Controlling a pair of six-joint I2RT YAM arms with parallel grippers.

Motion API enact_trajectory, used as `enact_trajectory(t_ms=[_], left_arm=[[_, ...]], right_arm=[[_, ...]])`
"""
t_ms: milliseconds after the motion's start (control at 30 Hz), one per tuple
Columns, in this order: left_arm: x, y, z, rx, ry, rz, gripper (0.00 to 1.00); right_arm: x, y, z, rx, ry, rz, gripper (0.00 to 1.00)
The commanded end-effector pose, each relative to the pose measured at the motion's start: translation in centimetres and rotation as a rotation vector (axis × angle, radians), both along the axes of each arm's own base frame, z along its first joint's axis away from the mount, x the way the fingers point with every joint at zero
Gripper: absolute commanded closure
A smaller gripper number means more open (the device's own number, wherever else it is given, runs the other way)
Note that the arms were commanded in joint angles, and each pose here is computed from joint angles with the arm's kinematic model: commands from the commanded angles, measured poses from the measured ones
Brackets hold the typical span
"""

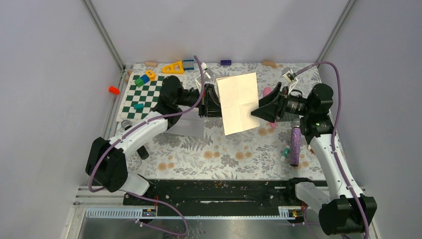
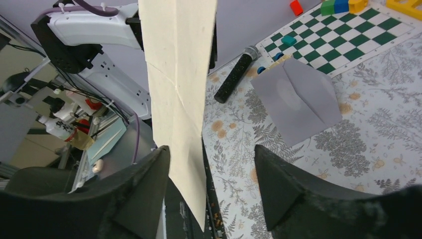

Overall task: Place the letter into the envelope and seal it
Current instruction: Fold the letter.

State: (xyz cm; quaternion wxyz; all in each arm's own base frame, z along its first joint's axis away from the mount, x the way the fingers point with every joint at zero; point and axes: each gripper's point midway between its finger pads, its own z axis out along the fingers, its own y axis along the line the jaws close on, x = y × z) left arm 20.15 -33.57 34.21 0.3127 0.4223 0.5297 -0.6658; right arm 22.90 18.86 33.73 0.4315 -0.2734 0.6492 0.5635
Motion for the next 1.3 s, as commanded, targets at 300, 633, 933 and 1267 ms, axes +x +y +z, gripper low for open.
enact_trajectory(t_ms=[300,633,933,1267], left_arm=[[0.7,0.6,0.9,-0.018,-0.077,0.049,0.92],[6.9,5.9,-0.8,0.143,-0.153,0.331,0.01],[8.1,14.9,1.6,0.269,-0.418,0.561,0.01],[2.7,11.2,4.1,0.285,-0.611,0.499,0.01]], right_arm=[[-2.8,0.9,1.2,0.011,-0.070,0.092,0.98],[-3.7,-0.2,2.8,-0.149,-0.097,0.018,1.00],[-3.6,-2.7,-3.6,-0.552,-0.036,-0.041,1.00],[-7.1,-1.7,-11.2,-0.772,-0.023,0.191,1.00]])
